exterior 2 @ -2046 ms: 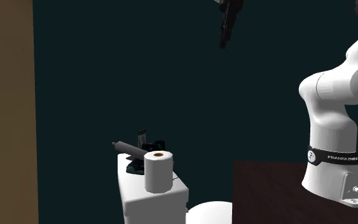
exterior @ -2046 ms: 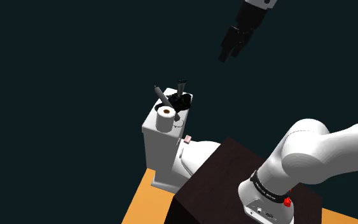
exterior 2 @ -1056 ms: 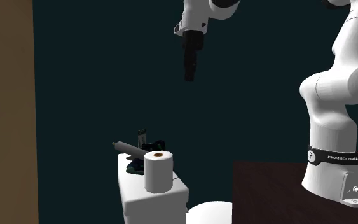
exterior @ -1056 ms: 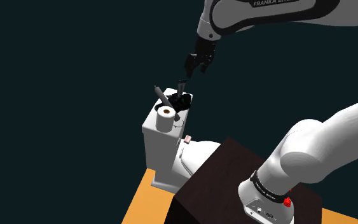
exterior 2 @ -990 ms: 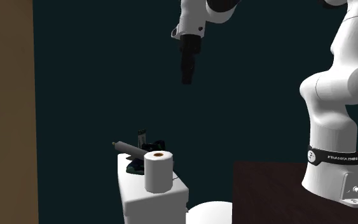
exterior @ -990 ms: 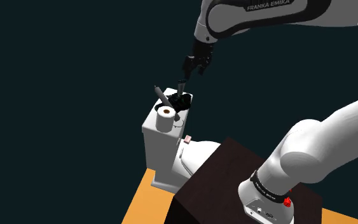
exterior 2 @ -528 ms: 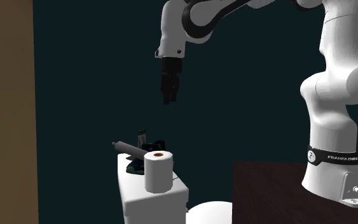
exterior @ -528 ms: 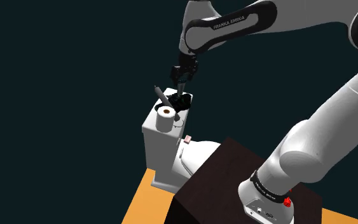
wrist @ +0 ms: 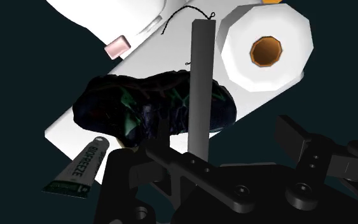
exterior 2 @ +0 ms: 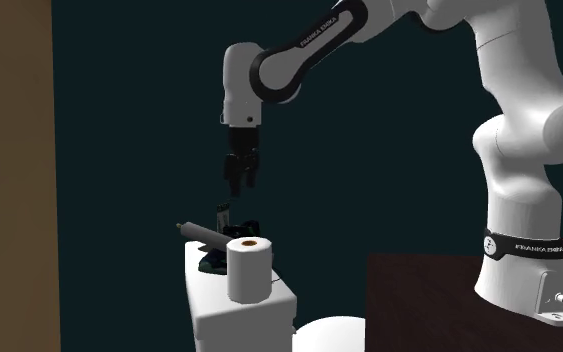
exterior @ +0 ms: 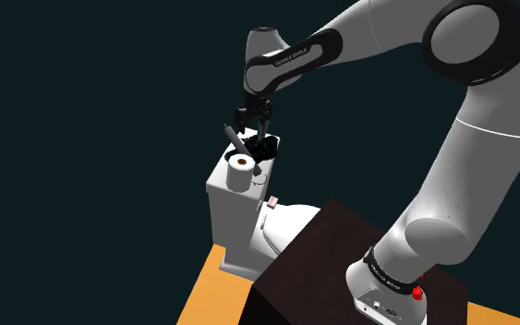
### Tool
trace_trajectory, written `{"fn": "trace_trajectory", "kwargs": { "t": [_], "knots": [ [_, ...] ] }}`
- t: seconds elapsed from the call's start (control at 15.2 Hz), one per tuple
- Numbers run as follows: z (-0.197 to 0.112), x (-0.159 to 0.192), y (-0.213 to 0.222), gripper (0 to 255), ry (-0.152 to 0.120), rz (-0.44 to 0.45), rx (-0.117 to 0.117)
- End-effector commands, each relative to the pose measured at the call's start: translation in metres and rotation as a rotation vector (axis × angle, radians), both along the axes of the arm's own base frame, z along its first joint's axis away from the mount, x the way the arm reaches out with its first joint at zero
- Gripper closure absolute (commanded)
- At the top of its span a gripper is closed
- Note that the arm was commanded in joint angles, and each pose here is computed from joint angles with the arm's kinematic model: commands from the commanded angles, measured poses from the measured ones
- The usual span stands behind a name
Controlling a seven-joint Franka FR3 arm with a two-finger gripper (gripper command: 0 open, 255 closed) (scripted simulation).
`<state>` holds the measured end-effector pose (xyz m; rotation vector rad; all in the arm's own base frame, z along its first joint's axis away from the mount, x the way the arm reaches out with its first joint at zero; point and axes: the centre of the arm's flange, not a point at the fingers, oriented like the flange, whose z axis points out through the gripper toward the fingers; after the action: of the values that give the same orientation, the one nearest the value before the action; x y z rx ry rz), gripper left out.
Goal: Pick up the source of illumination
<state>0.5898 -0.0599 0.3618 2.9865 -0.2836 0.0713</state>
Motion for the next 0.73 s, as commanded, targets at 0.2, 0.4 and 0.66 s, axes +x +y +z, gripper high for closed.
{"fn": "trace_trajectory", "kwargs": {
  "t": [0.2,0.4,0.66],
  "knots": [
    [-0.053,0.043,-0.014,0,0.016,-0.032,-0.017],
    [-0.083,0.068,-0.024,0,0.026,-0.052,-0.028],
    [-0.108,0.076,-0.027,0,0.029,-0.057,-0.031]
  ]
}}
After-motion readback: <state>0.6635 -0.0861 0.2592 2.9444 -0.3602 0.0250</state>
